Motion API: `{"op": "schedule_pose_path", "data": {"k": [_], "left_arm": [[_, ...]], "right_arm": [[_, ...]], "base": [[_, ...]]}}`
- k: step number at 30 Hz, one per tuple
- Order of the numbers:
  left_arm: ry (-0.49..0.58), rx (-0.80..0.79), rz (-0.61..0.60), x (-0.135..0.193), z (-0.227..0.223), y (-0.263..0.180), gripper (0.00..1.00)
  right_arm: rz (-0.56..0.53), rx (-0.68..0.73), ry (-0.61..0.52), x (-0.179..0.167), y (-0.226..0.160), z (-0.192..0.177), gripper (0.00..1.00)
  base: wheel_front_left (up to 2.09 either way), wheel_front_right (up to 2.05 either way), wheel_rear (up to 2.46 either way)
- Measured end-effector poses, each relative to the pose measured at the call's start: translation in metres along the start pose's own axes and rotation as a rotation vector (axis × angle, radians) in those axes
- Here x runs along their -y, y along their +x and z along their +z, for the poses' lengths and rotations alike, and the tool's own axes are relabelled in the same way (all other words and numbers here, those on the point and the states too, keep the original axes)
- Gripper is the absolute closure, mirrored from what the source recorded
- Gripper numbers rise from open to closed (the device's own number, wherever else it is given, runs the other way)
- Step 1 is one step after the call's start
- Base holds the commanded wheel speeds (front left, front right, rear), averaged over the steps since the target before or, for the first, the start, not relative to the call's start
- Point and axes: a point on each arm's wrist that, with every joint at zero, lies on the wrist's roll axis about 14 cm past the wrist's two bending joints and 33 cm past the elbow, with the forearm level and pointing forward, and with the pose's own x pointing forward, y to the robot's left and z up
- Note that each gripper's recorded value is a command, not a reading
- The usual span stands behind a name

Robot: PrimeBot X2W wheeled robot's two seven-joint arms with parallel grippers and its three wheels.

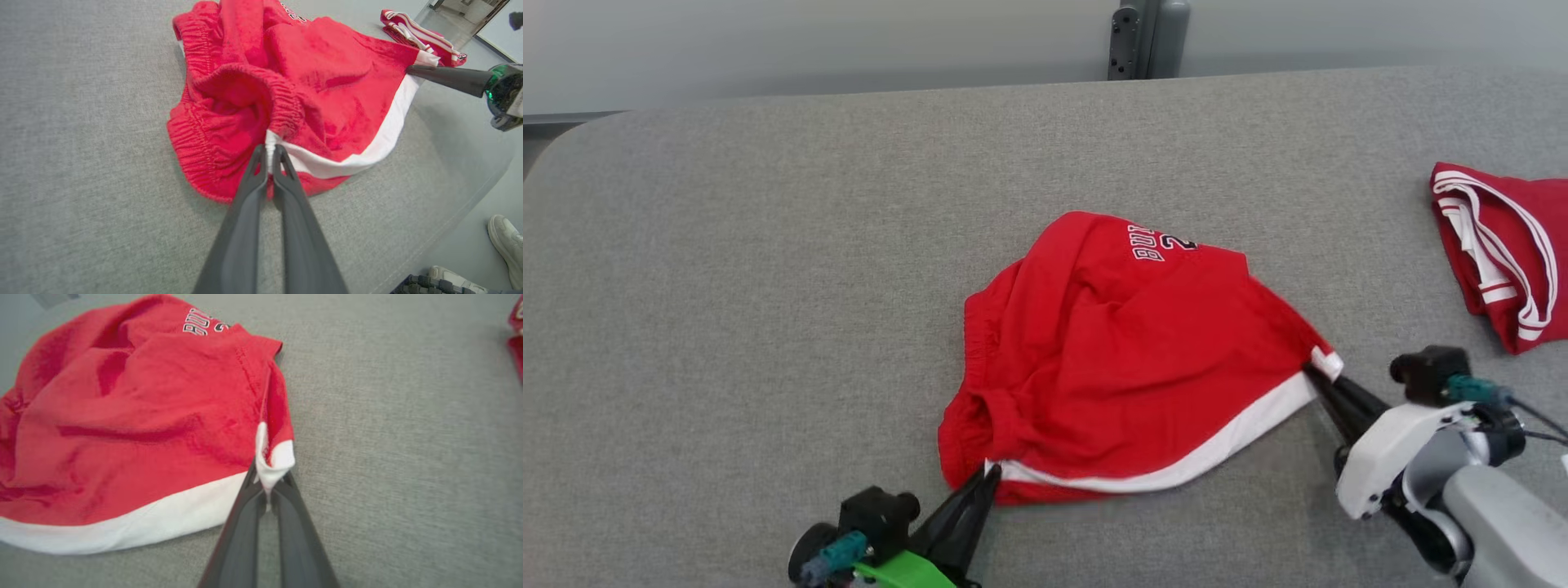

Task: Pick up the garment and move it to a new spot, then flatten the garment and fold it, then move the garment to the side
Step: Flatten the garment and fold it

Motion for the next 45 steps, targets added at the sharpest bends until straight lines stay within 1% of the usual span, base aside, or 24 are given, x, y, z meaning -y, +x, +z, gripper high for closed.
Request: {"op": "schedule_pose_path", "data": {"k": [1, 4, 6, 8, 10, 12, 13, 16, 17, 19, 22, 23, 26, 28, 29, 31, 33, 36, 38, 40, 41, 44, 45], "left_arm": [[-0.010, 0.034, -0.011, 0.002, 0.013, 0.001, 1.00], [-0.045, 0.168, -0.078, 0.017, 0.064, -0.003, 1.00], [-0.061, 0.285, -0.126, 0.027, 0.111, -0.010, 1.00], [-0.015, 0.375, -0.189, 0.038, 0.157, -0.018, 1.00], [0.003, 0.458, -0.249, 0.047, 0.200, -0.021, 1.00], [0.095, 0.506, -0.283, 0.047, 0.241, -0.014, 1.00], [0.117, 0.523, -0.296, 0.046, 0.259, -0.008, 1.00], [0.168, 0.536, -0.317, 0.038, 0.306, 0.024, 1.00], [0.188, 0.541, -0.313, 0.034, 0.322, 0.038, 1.00], [0.192, 0.553, -0.295, 0.025, 0.351, 0.067, 1.00], [0.211, 0.555, -0.252, 0.009, 0.382, 0.114, 1.00], [0.231, 0.546, -0.229, 0.002, 0.387, 0.130, 1.00], [0.244, 0.563, -0.172, -0.019, 0.403, 0.170, 1.00], [0.221, 0.601, -0.136, -0.035, 0.411, 0.193, 1.00], [0.231, 0.611, -0.115, -0.042, 0.412, 0.203, 1.00], [0.266, 0.620, -0.082, -0.056, 0.410, 0.222, 1.00], [0.287, 0.624, -0.059, -0.069, 0.398, 0.242, 1.00], [0.233, 0.593, -0.057, -0.084, 0.370, 0.269, 1.00], [0.222, 0.548, -0.068, -0.088, 0.345, 0.286, 1.00], [0.197, 0.485, -0.077, -0.094, 0.305, 0.300, 1.00], [0.177, 0.441, -0.086, -0.096, 0.277, 0.305, 1.00], [0.103, 0.355, -0.132, -0.090, 0.213, 0.301, 1.00], [0.108, 0.326, -0.155, -0.086, 0.193, 0.294, 1.00]], "right_arm": [[-0.004, 0.065, 0.035, 0.004, -0.004, 0.018, 1.00], [-0.011, 0.298, 0.116, 0.022, -0.028, 0.088, 1.00], [0.006, 0.439, 0.161, 0.030, -0.051, 0.135, 1.00], [0.026, 0.562, 0.165, 0.036, -0.075, 0.181, 1.00], [0.048, 0.633, 0.158, 0.039, -0.090, 0.213, 1.00], [0.073, 0.685, 0.129, 0.041, -0.098, 0.247, 1.00], [0.087, 0.715, 0.126, 0.042, -0.099, 0.263, 1.00], [0.079, 0.767, 0.101, 0.056, -0.086, 0.306, 1.00], [0.051, 0.784, 0.105, 0.068, -0.077, 0.318, 1.00], [0.001, 0.797, 0.079, 0.083, -0.054, 0.343, 1.00], [-0.069, 0.873, 0.072, 0.100, -0.019, 0.386, 1.00], [-0.092, 0.896, 0.086, 0.105, -0.007, 0.395, 1.00], [-0.151, 0.938, 0.120, 0.118, 0.032, 0.412, 1.00], [-0.165, 0.961, 0.142, 0.122, 0.057, 0.416, 1.00], [-0.174, 0.972, 0.156, 0.124, 0.067, 0.416, 1.00], [-0.201, 0.976, 0.150, 0.131, 0.088, 0.411, 1.00], [-0.210, 0.990, 0.166, 0.136, 0.105, 0.402, 1.00], [-0.222, 0.962, 0.193, 0.145, 0.131, 0.376, 1.00], [-0.220, 0.920, 0.198, 0.148, 0.148, 0.354, 1.00], [-0.218, 0.858, 0.226, 0.152, 0.164, 0.315, 1.00], [-0.224, 0.820, 0.251, 0.155, 0.169, 0.289, 1.00], [-0.234, 0.745, 0.293, 0.158, 0.165, 0.227, 1.00], [-0.246, 0.726, 0.307, 0.160, 0.157, 0.207, 1.00]], "base": [[0.00, 0.00, 0.00], [0.00, 0.00, 0.00], [0.00, 0.00, 0.00], [0.00, 0.00, 0.00], [0.00, 0.00, 0.00], [0.00, 0.00, 0.00], [0.00, 0.00, 0.00], [0.00, 0.00, 0.00], [0.00, 0.00, 0.00], [0.00, 0.00, 0.00], [0.00, 0.00, 0.00], [0.00, 0.00, 0.00], [0.00, 0.00, 0.00], [0.00, 0.00, 0.00], [0.00, 0.00, 0.00], [0.00, 0.00, 0.00], [0.00, 0.00, 0.00], [0.00, 0.00, 0.00], [0.00, 0.00, 0.00], [0.00, 0.00, 0.00], [0.00, 0.00, 0.00], [0.00, 0.00, 0.00], [0.00, 0.00, 0.00]]}}
